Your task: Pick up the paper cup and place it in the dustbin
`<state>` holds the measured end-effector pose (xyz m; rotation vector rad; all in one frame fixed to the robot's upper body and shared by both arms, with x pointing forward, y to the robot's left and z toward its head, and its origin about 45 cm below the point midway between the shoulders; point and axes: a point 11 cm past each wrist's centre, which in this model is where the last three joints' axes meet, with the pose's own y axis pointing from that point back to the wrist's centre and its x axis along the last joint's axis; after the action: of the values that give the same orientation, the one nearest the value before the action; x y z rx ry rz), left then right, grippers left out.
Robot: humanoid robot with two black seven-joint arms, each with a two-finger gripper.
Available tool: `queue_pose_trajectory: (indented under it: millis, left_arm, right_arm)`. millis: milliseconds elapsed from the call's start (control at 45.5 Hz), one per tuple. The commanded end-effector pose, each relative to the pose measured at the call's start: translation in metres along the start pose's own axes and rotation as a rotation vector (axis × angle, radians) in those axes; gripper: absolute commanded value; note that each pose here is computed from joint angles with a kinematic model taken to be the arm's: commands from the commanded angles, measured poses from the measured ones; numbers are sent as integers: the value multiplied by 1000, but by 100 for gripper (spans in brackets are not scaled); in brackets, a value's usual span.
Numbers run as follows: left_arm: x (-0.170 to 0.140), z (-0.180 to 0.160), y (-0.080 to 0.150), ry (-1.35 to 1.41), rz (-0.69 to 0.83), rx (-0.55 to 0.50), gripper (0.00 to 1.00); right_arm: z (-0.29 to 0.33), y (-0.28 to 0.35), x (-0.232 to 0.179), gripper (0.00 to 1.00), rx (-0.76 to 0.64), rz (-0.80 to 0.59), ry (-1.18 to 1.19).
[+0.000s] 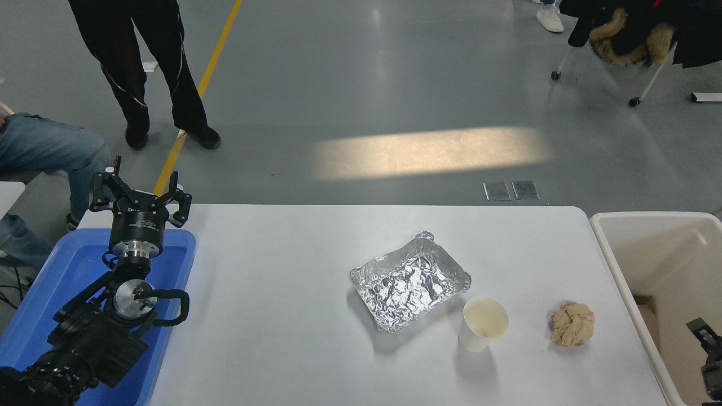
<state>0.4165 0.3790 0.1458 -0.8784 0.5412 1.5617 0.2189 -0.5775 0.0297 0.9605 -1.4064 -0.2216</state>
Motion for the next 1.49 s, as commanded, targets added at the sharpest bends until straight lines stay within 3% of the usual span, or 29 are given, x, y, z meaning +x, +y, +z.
queue_pose_trajectory:
  millis: [0, 374, 813, 989, 1165, 1473]
  left_arm:
    - [-1, 0, -2, -7, -2, 10, 99]
    - [-1, 0, -1, 0, 1, 1, 99]
    - [0, 0, -1, 1, 3, -2, 99]
    - [-1, 0, -1, -2, 0, 3, 99]
    - [-1, 0, -1, -2, 0, 3, 99]
    - [-1, 0, -1, -2, 0, 3, 99]
  right_arm:
    - [1, 0, -1, 100, -2, 2, -10]
    - [1, 0, 9, 100, 2, 17, -8]
    - [-22, 0, 50, 100, 43, 60, -12]
    - [-47, 3, 80, 100, 59, -62, 0]
    - [-94, 40, 114, 100, 147, -185, 66]
    - [-173, 132, 156, 100, 234, -209, 398]
